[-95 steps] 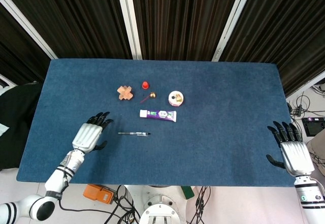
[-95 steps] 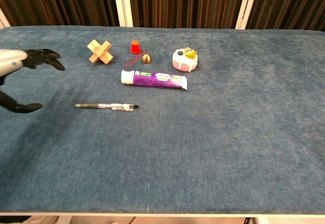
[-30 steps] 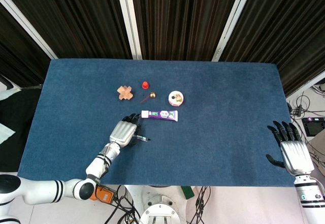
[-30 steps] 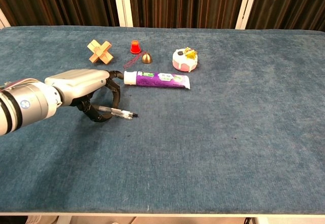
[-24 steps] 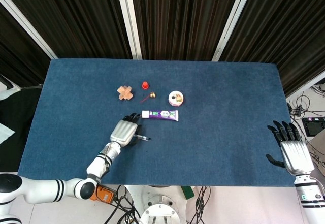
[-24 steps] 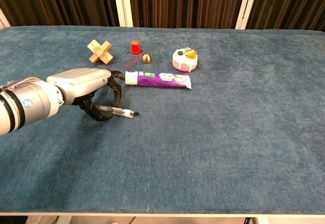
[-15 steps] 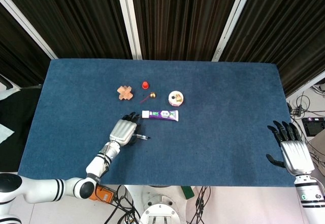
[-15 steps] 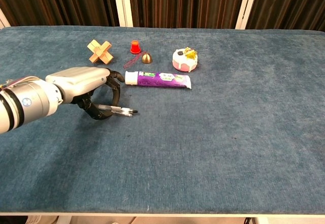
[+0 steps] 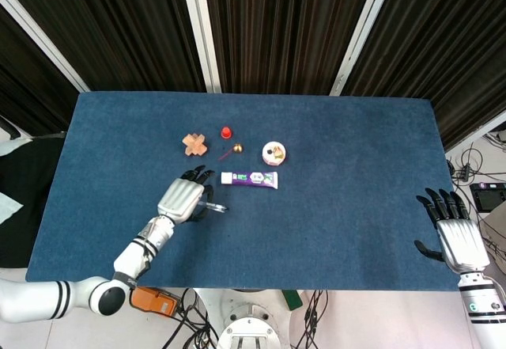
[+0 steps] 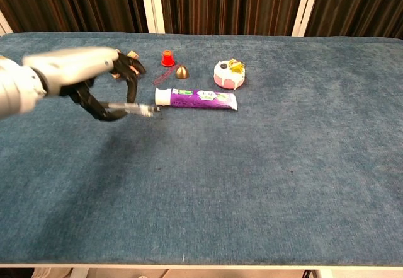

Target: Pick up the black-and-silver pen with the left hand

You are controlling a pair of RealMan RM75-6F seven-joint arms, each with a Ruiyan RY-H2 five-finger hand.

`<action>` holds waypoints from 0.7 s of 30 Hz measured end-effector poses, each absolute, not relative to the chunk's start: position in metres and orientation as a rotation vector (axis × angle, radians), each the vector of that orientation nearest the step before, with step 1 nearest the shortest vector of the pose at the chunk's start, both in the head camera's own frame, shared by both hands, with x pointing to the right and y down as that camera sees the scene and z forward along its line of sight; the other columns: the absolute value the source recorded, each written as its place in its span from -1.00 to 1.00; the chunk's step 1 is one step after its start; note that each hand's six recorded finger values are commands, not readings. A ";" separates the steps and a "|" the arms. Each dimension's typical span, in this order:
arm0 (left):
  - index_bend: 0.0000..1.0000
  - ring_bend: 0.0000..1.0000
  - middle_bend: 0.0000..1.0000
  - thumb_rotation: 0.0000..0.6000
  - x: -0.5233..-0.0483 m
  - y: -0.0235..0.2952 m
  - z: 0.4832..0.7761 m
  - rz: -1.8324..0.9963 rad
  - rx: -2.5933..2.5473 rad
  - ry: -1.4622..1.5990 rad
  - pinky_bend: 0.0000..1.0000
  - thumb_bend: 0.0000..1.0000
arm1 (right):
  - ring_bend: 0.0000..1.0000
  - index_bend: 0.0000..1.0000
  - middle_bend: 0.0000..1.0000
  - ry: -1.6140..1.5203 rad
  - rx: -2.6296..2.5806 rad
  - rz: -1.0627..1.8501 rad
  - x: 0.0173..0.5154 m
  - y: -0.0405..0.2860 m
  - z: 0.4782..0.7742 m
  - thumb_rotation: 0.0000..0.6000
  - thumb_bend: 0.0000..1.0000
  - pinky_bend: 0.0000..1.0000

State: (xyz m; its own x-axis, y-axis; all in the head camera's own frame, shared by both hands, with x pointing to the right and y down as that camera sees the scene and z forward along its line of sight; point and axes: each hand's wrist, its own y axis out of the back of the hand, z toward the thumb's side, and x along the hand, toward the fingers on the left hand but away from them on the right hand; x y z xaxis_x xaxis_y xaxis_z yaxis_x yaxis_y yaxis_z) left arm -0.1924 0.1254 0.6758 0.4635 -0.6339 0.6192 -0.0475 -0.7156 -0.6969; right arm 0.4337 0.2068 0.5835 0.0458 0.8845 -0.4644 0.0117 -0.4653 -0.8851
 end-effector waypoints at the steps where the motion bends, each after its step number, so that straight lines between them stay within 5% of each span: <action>1: 0.16 -1.00 -0.74 1.00 -0.195 0.122 0.667 -1.234 -2.129 0.585 -0.67 -0.01 | -0.93 -0.61 -0.76 -0.925 -1.592 1.511 0.434 0.207 0.583 1.00 -0.28 -0.92; 21: 0.16 -1.00 -0.74 1.00 -0.251 0.062 0.532 -1.043 -2.502 0.874 -0.67 -0.04 | -0.93 -0.61 -0.76 -0.971 -1.593 1.534 0.435 0.207 0.584 1.00 -0.28 -0.92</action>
